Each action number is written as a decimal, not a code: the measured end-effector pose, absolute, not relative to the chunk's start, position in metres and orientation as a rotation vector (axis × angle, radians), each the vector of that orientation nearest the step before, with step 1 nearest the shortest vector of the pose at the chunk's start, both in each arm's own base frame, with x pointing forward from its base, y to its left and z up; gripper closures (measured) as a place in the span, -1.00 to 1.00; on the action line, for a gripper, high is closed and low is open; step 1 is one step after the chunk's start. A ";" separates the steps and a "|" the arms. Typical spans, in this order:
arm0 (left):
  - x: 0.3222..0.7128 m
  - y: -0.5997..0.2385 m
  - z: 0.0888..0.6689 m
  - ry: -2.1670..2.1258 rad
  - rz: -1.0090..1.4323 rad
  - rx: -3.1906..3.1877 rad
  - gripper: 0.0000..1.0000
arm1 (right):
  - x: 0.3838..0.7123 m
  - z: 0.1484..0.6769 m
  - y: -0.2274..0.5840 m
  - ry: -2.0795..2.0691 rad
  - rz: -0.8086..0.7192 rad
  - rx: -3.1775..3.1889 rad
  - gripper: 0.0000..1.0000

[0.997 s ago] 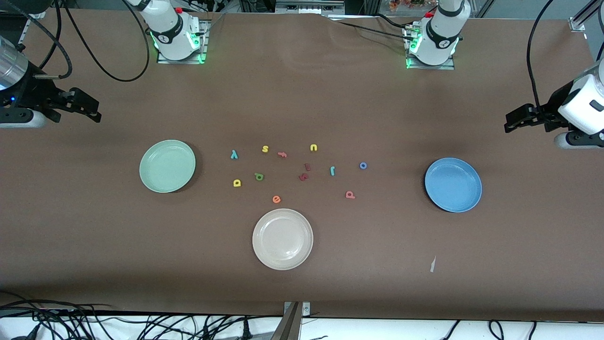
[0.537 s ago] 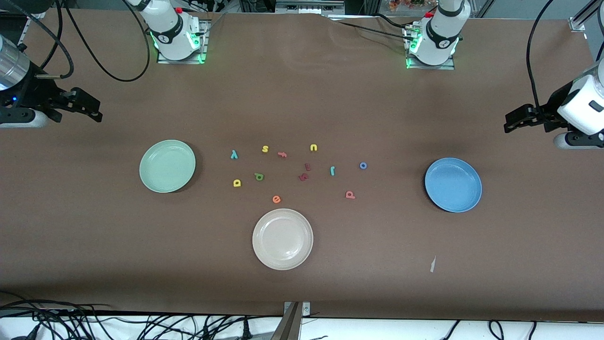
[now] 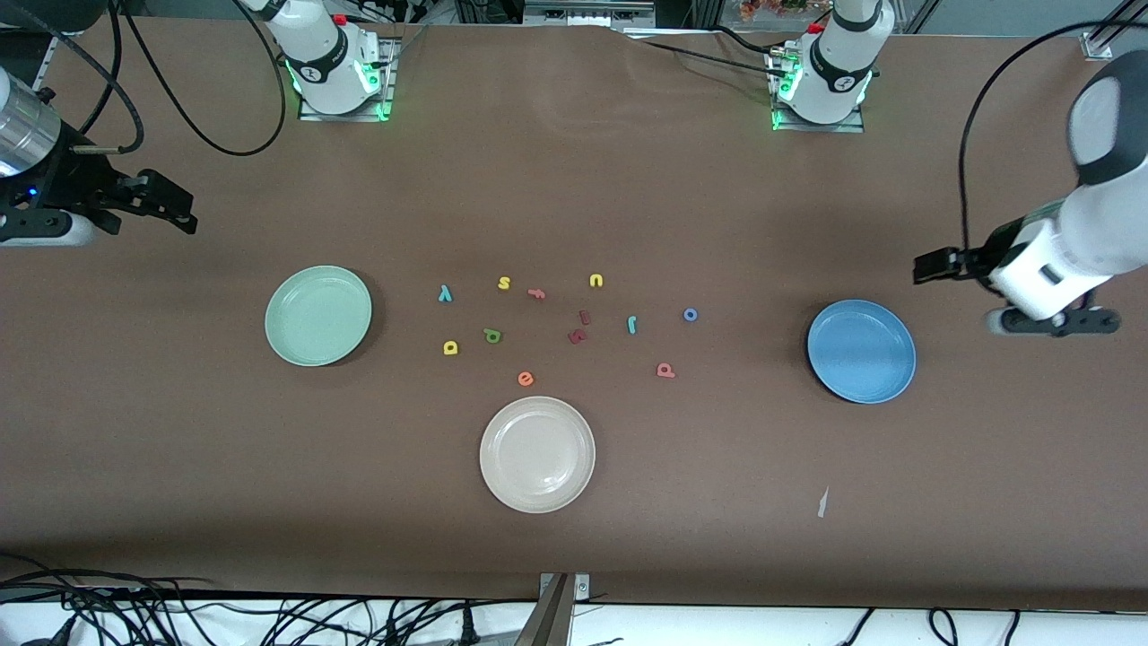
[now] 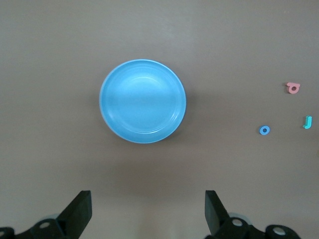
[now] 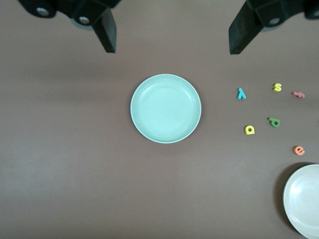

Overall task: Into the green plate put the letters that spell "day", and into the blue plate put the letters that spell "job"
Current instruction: 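Grasp the yellow d and blue o with the right and left grippers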

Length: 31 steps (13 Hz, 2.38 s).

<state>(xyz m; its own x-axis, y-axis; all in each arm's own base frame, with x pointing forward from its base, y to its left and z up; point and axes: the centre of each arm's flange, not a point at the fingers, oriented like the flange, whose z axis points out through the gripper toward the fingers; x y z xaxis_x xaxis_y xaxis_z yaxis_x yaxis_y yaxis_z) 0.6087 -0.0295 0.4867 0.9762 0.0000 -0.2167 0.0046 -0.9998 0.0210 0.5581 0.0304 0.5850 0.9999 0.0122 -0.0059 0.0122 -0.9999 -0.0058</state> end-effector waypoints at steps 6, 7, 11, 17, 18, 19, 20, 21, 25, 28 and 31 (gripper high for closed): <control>0.626 -0.119 0.429 -0.004 -0.342 3.000 -1.00 | 0.583 0.505 0.103 -0.205 0.196 -3.122 -1.00; 0.626 -0.130 0.419 0.011 -0.347 3.003 -1.00 | 0.587 0.489 0.120 -0.204 0.203 -3.122 -1.00; 0.606 -0.203 0.351 0.107 -0.252 3.025 -1.00 | 0.595 0.422 0.201 0.012 0.213 -3.142 -1.00; 0.541 -0.298 0.253 0.088 -0.133 3.037 -1.00 | 0.596 0.324 0.280 0.242 0.182 -3.129 -0.97; 0.536 -0.307 0.240 0.083 -0.121 3.035 -0.99 | 0.593 0.310 0.291 0.252 0.185 -3.128 -0.91; 0.533 -0.312 0.227 0.074 -0.115 3.036 -0.95 | 0.591 0.299 0.300 0.255 0.178 -3.125 -0.73; 0.530 -0.315 0.214 0.069 -0.120 3.039 -0.92 | 0.592 0.287 0.305 0.257 0.161 -3.118 -0.61; 0.528 -0.315 0.204 0.062 -0.130 3.046 -0.92 | 0.595 0.273 0.305 0.260 0.137 -3.108 -0.59; 0.523 -0.310 0.183 -0.009 -0.150 3.097 -0.78 | 0.599 0.205 0.298 0.196 0.074 -3.159 -0.54; 0.517 -0.307 0.177 -0.039 -0.163 3.116 -0.64 | 0.596 0.183 0.299 0.187 0.027 -3.151 -0.39; 0.507 -0.302 0.167 -0.075 -0.190 3.141 -0.41 | 0.594 0.181 0.299 0.197 0.026 -3.150 -0.30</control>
<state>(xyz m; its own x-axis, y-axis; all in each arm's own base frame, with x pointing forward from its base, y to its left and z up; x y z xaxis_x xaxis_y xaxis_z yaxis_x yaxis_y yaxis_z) 0.5073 -0.3020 0.1673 0.9916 -0.0469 -0.1205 -0.0476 -0.9989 -0.0034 0.5938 0.2988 0.1813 0.9921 -0.1248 -0.0154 -0.1246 -0.9921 0.0153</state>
